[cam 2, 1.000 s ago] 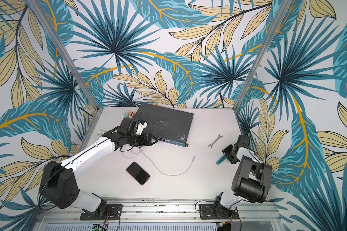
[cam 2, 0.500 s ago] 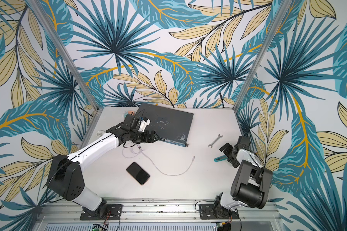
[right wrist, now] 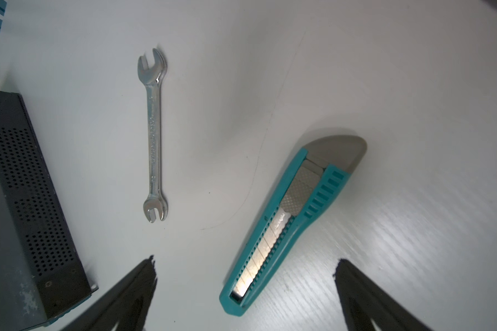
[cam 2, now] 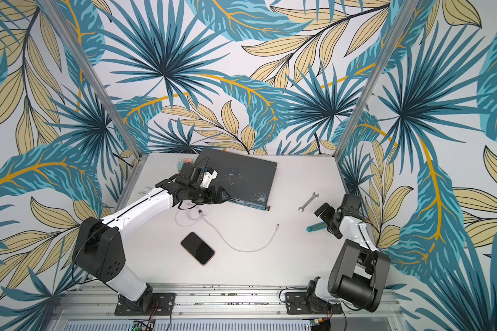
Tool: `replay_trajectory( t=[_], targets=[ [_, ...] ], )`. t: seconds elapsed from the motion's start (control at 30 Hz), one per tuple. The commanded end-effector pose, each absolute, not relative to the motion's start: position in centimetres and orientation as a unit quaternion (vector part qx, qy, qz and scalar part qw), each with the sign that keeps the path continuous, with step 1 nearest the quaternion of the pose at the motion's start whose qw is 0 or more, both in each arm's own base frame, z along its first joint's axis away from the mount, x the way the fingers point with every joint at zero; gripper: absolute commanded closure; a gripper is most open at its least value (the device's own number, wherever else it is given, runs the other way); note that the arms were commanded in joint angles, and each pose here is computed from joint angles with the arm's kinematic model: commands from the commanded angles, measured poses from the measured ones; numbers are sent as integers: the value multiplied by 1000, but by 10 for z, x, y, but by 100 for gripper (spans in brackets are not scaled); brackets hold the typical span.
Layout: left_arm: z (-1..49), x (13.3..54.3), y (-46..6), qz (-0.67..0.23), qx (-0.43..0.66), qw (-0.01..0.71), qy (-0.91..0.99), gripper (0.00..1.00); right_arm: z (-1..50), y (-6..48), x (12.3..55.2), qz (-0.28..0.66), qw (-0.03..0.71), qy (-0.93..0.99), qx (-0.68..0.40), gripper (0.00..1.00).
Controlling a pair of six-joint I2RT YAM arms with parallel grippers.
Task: Plug the charging cable into the phone
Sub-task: Place the distractor at the center of the board, then pick up the charging cable from the center of the board.
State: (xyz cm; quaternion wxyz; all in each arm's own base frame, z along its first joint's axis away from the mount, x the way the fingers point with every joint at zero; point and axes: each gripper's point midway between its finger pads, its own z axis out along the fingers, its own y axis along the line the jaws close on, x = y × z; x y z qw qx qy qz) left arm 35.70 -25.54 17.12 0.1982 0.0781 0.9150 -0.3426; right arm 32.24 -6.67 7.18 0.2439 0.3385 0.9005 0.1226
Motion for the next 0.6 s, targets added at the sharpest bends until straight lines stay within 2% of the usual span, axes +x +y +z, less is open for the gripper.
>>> replay_trajectory(
  t=[0.0, 0.37, 0.57],
  targets=[
    [181, 355, -256, -342, 86, 204, 913, 0, 84, -62, 324, 139, 248, 900, 330, 0],
    [194, 342, -244, -336, 80, 226, 911, 0, 120, -42, 348, 180, 273, 897, 299, 0],
    [200, 335, -237, -327, 78, 234, 912, 0, 143, -15, 363, 186, 283, 910, 239, 0]
  ],
)
